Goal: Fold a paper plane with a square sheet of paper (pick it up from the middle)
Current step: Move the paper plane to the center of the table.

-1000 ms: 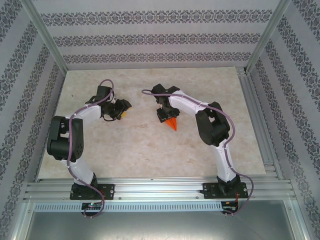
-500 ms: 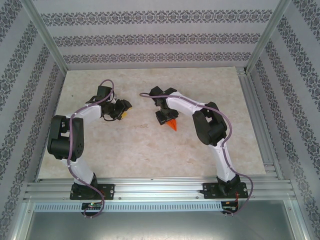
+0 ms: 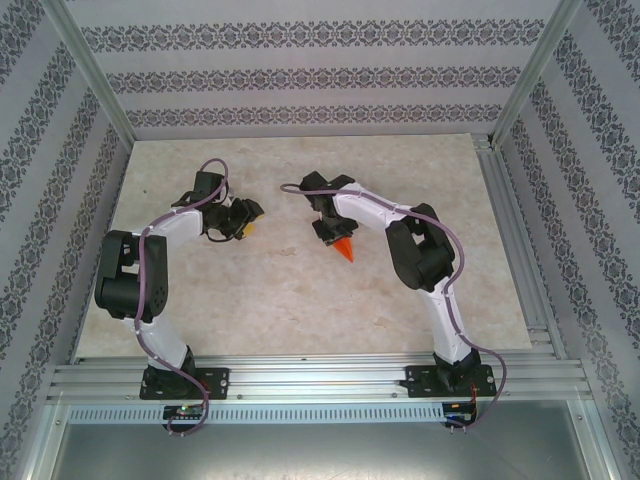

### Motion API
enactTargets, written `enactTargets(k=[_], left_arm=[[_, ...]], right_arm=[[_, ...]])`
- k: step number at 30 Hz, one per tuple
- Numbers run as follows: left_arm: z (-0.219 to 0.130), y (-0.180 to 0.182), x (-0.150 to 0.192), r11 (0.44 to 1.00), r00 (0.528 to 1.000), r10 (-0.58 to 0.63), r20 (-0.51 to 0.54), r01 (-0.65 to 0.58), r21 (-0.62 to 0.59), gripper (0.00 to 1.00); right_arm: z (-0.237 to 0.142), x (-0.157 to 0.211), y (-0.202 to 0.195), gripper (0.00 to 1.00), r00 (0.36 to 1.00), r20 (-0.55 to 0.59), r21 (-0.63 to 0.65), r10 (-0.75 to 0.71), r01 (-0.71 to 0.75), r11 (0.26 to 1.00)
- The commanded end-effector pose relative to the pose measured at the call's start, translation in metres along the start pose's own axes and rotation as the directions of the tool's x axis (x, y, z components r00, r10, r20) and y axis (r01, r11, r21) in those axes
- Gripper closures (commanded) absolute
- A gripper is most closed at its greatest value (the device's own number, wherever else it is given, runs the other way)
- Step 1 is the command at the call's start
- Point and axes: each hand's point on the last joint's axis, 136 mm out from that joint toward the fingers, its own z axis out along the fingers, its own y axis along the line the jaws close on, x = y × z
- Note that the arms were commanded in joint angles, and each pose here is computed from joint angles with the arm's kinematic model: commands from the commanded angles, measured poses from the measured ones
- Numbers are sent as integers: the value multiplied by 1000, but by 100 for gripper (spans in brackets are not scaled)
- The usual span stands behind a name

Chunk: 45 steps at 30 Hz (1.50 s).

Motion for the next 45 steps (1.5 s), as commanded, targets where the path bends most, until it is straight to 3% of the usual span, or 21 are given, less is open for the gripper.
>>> enactTargets(k=[1,3,12,16,21,27,36,45], left_arm=[[-1,-16,-2,999,999,41,-1,-41,31,51],[-1,-17,-2,999,999,40,-2,-40,31,51],[-3,-20,2,998,999,51,-10,-50,34,51],[-5,-26,6,997,997,70,-17,-69,43,51],[-3,-38,21,992,992,120,-46,-117,53,51],[3,-44,42,983,980,183,-72,-181,32,51],[2,-48,54,976,973,219,-73,-219,7,51],[-1,-51,53,973,971,229,-66,-229,4,51]], right_arm=[[-12,-6,-9,74,998,45,-3,39,-39,999],[-12,-6,-10,82,998,44,-6,46,-46,999],[-20,-9,-26,100,990,86,-33,113,-110,993],[-35,-11,-33,100,962,130,-174,240,-216,961],[-36,-9,-30,100,929,106,-306,355,-309,901],[-3,1,-29,97,920,52,-241,388,-366,899],[12,5,-30,91,934,26,-164,357,-348,923],[-17,-6,-33,75,936,75,-180,344,-327,928]])
